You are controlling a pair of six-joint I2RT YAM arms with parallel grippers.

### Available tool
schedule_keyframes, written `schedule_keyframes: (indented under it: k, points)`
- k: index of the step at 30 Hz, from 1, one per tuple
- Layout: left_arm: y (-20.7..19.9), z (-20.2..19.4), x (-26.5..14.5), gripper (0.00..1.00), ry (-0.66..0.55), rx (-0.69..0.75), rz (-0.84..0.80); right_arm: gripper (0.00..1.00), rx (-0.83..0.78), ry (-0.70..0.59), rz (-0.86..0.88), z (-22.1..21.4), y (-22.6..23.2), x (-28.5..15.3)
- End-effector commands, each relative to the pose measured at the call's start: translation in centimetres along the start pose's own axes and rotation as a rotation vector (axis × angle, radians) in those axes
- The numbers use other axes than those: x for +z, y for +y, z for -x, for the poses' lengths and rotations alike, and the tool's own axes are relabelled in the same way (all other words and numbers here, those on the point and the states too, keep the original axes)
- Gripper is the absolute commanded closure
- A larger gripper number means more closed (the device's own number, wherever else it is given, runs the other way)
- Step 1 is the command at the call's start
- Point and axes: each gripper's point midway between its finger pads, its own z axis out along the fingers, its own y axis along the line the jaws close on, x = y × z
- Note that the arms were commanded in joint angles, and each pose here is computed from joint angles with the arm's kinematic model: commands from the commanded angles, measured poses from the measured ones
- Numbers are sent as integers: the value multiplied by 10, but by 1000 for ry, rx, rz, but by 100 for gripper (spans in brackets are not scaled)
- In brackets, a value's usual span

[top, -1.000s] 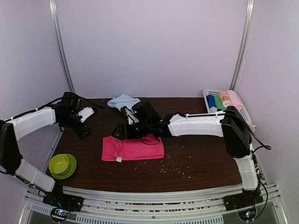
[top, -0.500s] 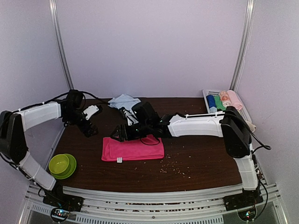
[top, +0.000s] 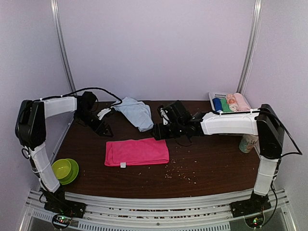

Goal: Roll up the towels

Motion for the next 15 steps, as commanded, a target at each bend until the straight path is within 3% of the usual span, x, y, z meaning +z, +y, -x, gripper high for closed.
schedule_keyframes:
  k: [1, 8, 15]
  points:
    - [-13, 6, 5, 36, 2, -39, -105, 36, -28, 45, -65, -19, -15, 9]
    - [-15, -8, 19, 44, 62, -71, -127, 36, -24, 59, -54, -23, -14, 16]
    - [-15, -19, 39, 44, 119, -91, -149, 37, -22, 63, -42, -24, -12, 17]
